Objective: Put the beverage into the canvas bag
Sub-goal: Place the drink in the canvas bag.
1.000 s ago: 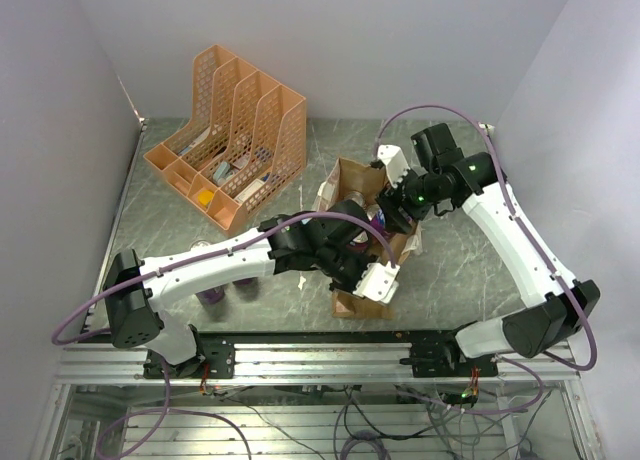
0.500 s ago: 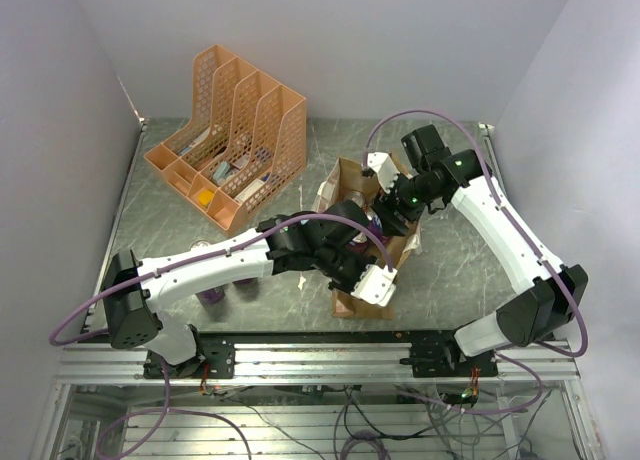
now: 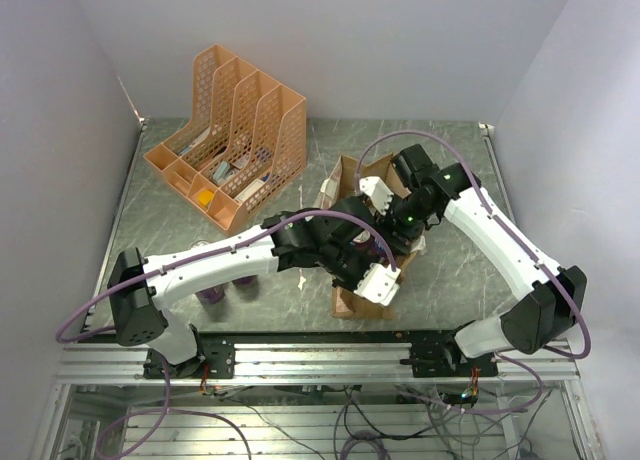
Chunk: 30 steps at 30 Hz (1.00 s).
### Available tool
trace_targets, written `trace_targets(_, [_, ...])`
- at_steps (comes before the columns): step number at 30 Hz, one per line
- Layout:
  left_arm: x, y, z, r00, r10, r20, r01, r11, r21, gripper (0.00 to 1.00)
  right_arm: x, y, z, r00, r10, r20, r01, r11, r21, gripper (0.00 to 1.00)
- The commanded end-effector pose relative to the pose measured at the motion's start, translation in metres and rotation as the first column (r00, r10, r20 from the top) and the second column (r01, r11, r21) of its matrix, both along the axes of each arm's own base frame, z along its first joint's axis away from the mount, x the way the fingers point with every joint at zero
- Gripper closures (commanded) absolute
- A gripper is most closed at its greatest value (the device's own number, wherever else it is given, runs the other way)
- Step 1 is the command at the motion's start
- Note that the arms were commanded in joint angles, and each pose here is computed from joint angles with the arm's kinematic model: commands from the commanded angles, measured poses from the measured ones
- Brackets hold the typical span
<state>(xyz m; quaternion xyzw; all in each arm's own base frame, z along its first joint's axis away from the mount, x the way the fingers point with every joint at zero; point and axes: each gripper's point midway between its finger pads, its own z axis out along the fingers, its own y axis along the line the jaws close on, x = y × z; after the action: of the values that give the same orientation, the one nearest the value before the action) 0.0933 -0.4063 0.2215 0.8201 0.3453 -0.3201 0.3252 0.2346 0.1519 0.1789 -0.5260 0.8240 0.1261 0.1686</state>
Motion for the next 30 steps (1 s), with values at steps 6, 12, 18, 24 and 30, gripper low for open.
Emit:
trace_targets(6, [-0.01, 0.004, 0.004, 0.996, -0.082, -0.017, 0.082, 0.997, 0.003, 0.93, -0.01, 0.017, -0.013, 0.999, 0.038, 0.009, -0.038, 0.998, 0.045, 0.94])
trace_targets(12, [-0.01, 0.009, 0.011, 0.997, -0.083, 0.004, 0.083, 0.996, -0.015, 0.93, 0.004, 0.015, -0.025, 0.999, -0.002, 0.052, 0.002, 1.0, 0.011, 0.96])
trace_targets(18, [-0.009, 0.012, 0.01, 0.997, -0.074, 0.003, 0.074, 0.997, -0.024, 0.93, 0.012, 0.014, -0.044, 0.997, -0.045, 0.062, 0.046, 0.999, -0.013, 0.96])
trace_targets(24, [-0.007, 0.015, 0.01, 0.998, -0.057, 0.001, 0.057, 0.998, -0.026, 0.93, 0.015, 0.012, -0.059, 0.996, -0.056, 0.064, 0.058, 0.998, -0.031, 0.96])
trace_targets(30, [-0.007, 0.019, 0.005, 0.998, -0.066, 0.011, 0.066, 0.998, -0.019, 0.93, 0.022, 0.012, -0.074, 0.994, -0.075, 0.08, 0.078, 0.996, -0.043, 0.95])
